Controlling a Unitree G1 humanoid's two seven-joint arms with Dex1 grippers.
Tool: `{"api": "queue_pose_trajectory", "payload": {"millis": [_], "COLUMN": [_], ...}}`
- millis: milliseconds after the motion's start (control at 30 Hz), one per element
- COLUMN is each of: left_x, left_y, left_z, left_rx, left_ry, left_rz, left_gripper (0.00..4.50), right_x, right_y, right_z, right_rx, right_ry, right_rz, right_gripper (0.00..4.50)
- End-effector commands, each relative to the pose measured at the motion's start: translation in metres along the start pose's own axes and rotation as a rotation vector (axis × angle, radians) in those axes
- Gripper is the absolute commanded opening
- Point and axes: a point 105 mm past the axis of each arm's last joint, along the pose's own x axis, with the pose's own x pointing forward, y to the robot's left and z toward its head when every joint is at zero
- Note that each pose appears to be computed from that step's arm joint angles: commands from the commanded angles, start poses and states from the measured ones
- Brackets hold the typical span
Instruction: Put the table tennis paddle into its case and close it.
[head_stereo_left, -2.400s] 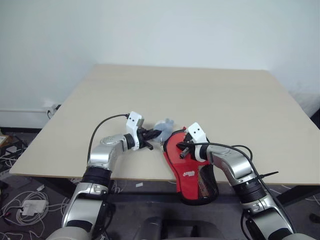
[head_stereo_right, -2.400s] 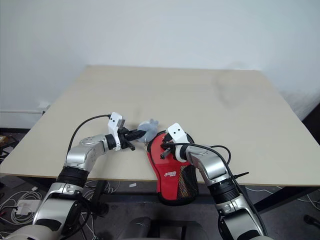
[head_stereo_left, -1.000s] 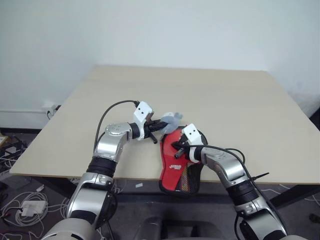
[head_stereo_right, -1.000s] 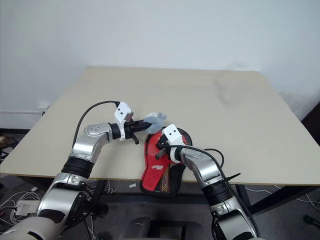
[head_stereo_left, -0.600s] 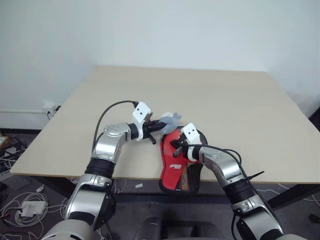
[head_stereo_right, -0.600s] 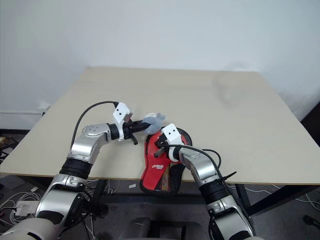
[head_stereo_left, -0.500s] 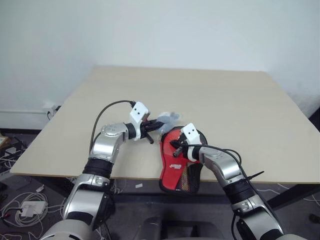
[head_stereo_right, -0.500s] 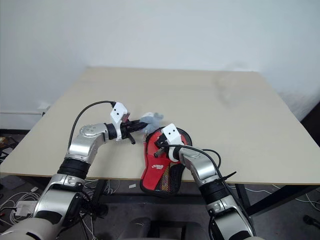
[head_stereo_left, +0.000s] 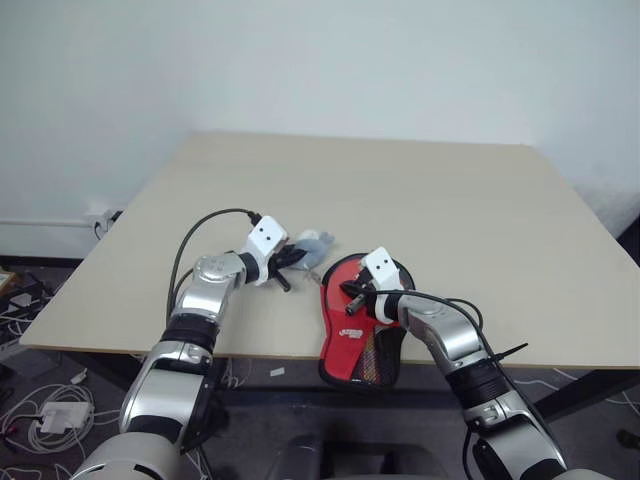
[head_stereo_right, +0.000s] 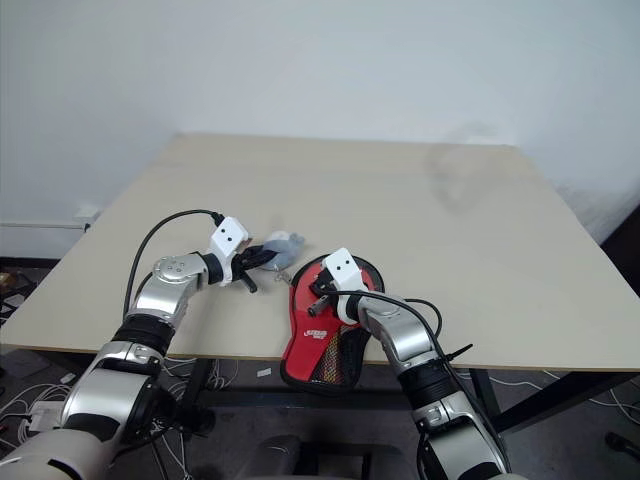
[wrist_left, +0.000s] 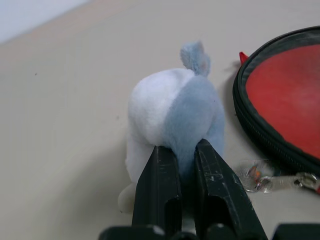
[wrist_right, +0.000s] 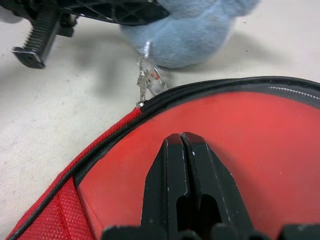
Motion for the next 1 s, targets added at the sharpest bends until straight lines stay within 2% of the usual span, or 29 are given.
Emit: {"api": "queue_pose_trajectory", "payload": {"millis": [33, 433, 1000], "left_x": [0.008, 0.036, 0.049], "left_y": [0.007, 0.004, 0.009], "left_z": [0.023, 0.034, 0.05], "left_rx": [0.07, 0.101, 0.125], "left_ry": [-0.062, -0.076, -0.07], "left_rz": [0.043, 0.134, 0.211], "left_gripper": [0.02, 0.02, 0.02], "right_x": [0.0, 0.0, -0.001], "right_y": [0.004, 0.008, 0.013], "right_z": [-0.03, -0.035, -0.039], "right_rx": [0.049, 0.05, 0.049], "right_ry": [0.101, 0.12, 0.137], "right_rz": [0.009, 0.023, 0.032], "right_gripper": [0.0, 0.0, 0.0]}}
